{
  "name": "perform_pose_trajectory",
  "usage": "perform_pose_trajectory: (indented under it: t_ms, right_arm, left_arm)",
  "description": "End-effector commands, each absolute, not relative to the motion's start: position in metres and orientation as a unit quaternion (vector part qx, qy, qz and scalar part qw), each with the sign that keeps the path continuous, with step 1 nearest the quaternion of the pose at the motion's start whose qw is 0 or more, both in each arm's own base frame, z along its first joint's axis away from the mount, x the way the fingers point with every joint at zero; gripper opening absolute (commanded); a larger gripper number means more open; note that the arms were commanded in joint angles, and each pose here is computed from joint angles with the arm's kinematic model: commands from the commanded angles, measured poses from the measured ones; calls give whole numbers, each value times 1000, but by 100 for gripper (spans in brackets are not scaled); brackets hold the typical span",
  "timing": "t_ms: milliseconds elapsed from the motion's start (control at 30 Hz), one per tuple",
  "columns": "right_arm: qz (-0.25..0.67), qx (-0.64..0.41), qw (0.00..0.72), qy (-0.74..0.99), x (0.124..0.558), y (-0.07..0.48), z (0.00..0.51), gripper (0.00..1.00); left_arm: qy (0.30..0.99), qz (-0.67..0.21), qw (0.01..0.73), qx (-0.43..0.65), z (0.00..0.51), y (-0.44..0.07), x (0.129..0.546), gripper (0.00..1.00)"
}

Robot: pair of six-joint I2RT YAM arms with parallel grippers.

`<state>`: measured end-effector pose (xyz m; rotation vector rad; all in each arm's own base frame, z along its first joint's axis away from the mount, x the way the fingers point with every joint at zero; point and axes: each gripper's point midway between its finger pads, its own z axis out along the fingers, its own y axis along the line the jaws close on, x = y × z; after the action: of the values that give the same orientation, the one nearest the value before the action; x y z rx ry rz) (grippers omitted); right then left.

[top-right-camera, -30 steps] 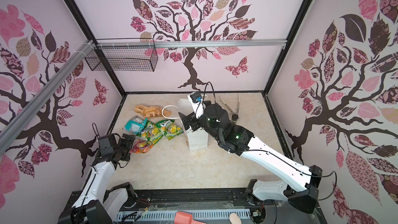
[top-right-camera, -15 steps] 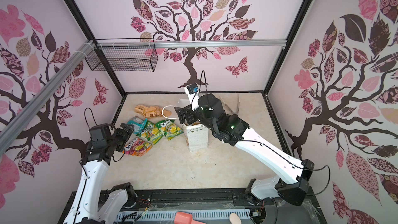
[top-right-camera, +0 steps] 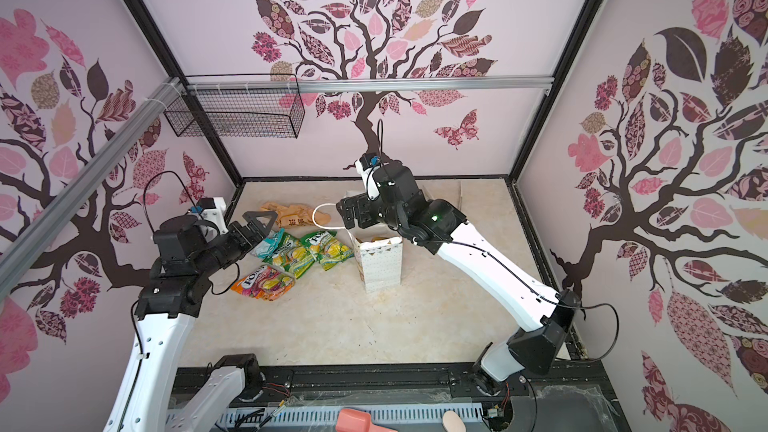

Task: Take the snacks out of the paper bag
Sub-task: 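Open left gripper to drop the orange pack onto the table, then move right gripper back over the bag while left gripper returns near the rim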

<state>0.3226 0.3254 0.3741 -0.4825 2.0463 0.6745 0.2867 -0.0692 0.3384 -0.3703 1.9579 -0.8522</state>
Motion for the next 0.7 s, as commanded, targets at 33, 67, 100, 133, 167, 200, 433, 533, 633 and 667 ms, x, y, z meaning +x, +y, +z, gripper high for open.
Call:
perform_pose_trajectory:
  t_ms: [33,67,100,133,167,200,433,533,633,667]
  right_arm:
    - [237,-195,396,865,329,328,345,99]
    - [228,-193,392,870,334,327,341,99]
    - [221,-195,385,875,336,327,335,97]
    - [214,-199,378,879,338,327,330,96]
    - [205,-202,371,883,341,328,325,95]
    - [196,-202,365,887,344,327,319,93]
    - [155,-194,343,906,361,324,289,80]
    - [136,-194,334,912,365,321,276,75]
    - [119,-192,328,917,370,317,262,71]
    - [116,-192,325,919,371,317,257,69]
  left_arm:
    - [770,-363,523,-36,396,-101,272,99]
    - [771,-361,525,-19,401,-107,270,99]
    - [771,-360,525,-3,405,-113,267,99]
    - [771,-361,525,18,408,-121,265,99]
    - [771,-360,524,38,411,-129,262,98]
    - [771,-360,523,56,412,-135,259,98]
    - [777,-326,517,152,414,-169,246,98]
    - [783,-307,512,176,411,-176,243,99]
    - [788,-295,503,196,408,-181,240,99]
    - [789,-294,500,201,407,-182,240,98]
